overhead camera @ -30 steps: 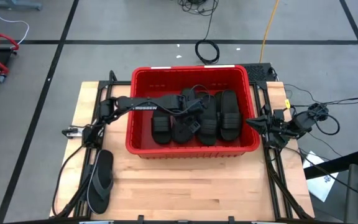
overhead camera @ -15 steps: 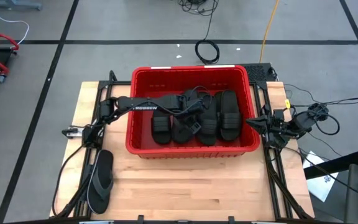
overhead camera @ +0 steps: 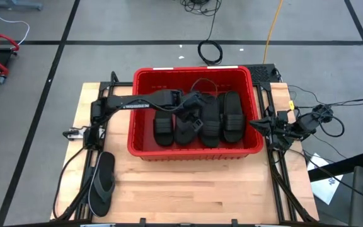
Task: Pick and place slides into bin
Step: Put the black slipper into the red bin
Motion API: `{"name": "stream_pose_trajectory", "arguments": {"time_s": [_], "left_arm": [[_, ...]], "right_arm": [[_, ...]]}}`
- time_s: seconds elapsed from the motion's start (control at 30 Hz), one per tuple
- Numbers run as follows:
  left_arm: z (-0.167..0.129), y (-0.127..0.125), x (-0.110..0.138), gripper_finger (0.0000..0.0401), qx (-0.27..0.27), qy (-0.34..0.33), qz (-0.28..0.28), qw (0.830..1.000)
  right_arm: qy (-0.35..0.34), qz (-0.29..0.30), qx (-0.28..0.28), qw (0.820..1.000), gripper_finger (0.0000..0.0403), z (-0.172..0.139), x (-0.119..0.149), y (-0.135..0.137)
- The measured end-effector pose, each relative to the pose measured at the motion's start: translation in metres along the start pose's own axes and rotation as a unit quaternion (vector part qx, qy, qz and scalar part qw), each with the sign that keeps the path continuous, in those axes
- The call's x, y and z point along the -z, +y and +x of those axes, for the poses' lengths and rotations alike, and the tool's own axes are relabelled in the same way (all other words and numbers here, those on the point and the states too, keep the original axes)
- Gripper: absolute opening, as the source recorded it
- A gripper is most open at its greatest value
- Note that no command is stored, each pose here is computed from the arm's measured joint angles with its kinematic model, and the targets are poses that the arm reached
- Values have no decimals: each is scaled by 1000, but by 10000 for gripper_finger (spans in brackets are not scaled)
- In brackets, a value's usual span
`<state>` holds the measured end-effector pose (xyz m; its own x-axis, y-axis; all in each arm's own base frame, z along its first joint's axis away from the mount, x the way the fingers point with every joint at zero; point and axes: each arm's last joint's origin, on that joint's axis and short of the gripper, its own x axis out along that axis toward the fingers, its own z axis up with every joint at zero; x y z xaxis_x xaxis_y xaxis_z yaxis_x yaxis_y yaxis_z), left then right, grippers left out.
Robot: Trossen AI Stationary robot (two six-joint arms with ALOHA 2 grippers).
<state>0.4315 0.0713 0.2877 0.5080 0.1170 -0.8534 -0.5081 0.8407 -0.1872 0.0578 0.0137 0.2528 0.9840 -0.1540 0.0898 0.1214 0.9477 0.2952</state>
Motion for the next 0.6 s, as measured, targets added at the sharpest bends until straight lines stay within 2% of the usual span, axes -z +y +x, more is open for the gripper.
{"name": "stream_pose_trajectory", "arguments": {"time_s": [0.1, 0.2, 0.27, 0.33, 0.47, 0.5, 0.6], "left_arm": [[-20, 5, -1, 301, -14, -8, 8, 1000], [-40, 14, 3, 278, -57, -6, 26, 998], [-50, 20, 6, 242, -85, 4, 38, 996], [-53, 26, 10, 188, -102, 32, 46, 993], [-52, 30, 19, 48, -112, 88, 62, 988], [-50, 29, 21, 25, -106, 96, 66, 987], [-47, 24, 24, 15, -77, 113, 67, 988]], "right_arm": [[0, 0, 0, 1000, 0, 0, 0, 0], [0, 0, 0, 1000, 0, 0, 0, 0], [0, 0, 0, 1000, 0, 0, 0, 0], [0, 0, 0, 1000, 0, 0, 0, 0], [0, 0, 0, 1000, 0, 0, 0, 0], [0, 0, 0, 1000, 0, 0, 0, 0], [0, 0, 0, 1000, 0, 0, 0, 0]]}}
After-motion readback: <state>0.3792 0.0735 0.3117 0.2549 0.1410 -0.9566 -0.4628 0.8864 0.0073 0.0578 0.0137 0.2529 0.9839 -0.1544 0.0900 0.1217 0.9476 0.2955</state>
